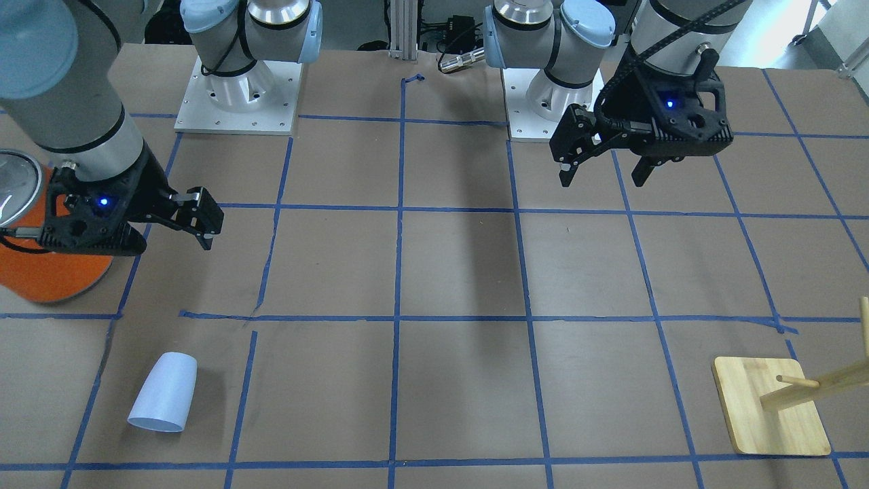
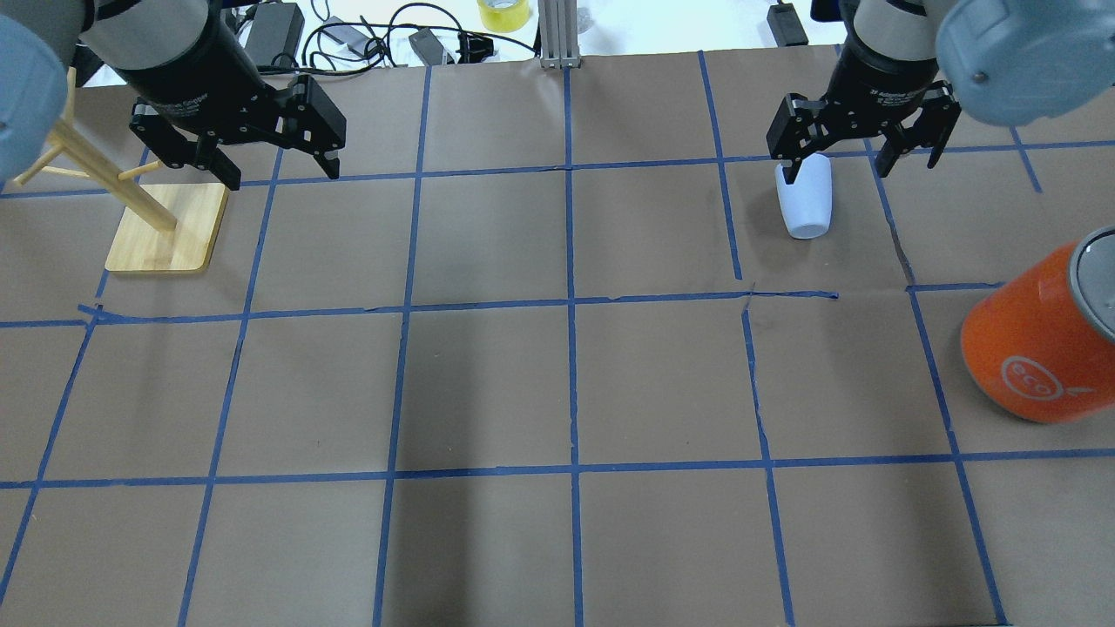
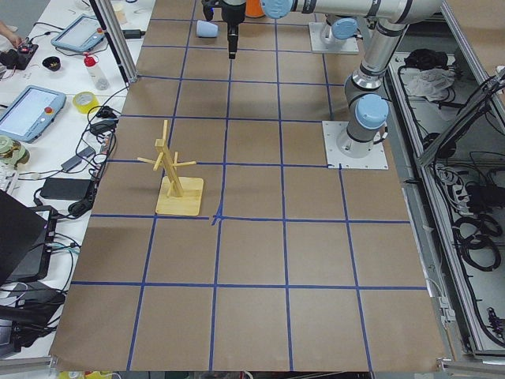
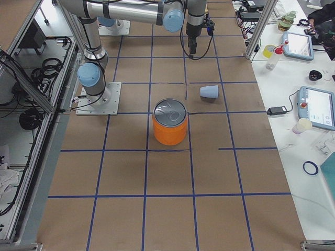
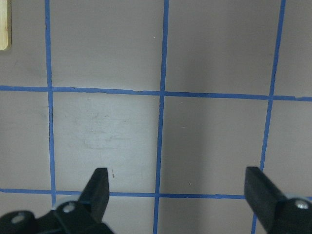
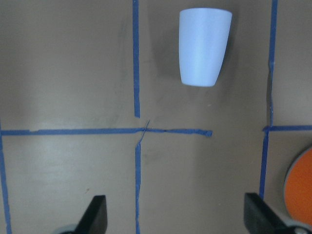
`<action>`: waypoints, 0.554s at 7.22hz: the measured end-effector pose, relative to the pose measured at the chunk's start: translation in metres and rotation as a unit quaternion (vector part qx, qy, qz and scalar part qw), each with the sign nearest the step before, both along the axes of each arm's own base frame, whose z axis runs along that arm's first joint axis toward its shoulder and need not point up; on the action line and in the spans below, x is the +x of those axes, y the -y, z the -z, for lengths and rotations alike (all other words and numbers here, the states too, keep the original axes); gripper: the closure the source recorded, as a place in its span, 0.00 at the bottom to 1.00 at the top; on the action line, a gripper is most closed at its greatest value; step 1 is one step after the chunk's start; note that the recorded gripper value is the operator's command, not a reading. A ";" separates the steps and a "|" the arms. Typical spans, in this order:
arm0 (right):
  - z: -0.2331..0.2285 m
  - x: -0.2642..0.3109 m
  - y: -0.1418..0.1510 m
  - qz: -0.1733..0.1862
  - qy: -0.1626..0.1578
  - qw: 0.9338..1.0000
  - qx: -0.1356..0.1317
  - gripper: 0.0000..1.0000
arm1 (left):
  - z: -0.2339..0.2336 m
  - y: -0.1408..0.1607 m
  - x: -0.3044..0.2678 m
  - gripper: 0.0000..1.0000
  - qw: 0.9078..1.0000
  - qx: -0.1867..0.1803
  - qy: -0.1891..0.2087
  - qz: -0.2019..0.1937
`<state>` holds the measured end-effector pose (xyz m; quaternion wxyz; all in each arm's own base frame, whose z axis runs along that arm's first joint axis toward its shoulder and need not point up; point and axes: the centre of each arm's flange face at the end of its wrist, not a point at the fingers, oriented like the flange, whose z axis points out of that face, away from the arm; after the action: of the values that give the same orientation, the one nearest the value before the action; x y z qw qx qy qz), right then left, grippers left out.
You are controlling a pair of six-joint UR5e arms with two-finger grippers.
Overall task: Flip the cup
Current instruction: 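Lower the right gripper onto the light blue cup's base and grasp it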
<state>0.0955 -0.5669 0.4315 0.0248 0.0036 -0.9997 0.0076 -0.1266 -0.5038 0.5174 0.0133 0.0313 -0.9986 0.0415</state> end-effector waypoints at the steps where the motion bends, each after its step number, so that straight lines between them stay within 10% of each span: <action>1: 0.014 -0.013 0.017 -0.001 -0.004 1.000 -0.013 0.00 | 0.000 0.000 0.000 0.00 1.000 0.000 0.000 0.000; 4: 0.061 -0.050 0.054 -0.001 -0.013 0.999 -0.039 0.00 | 0.000 0.000 0.000 0.00 1.000 0.000 0.000 0.000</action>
<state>0.0450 -0.6212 0.3709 0.0381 0.0035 -0.9982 0.0461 -0.1266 -0.5038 0.5174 0.0133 0.0308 -0.9986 0.0415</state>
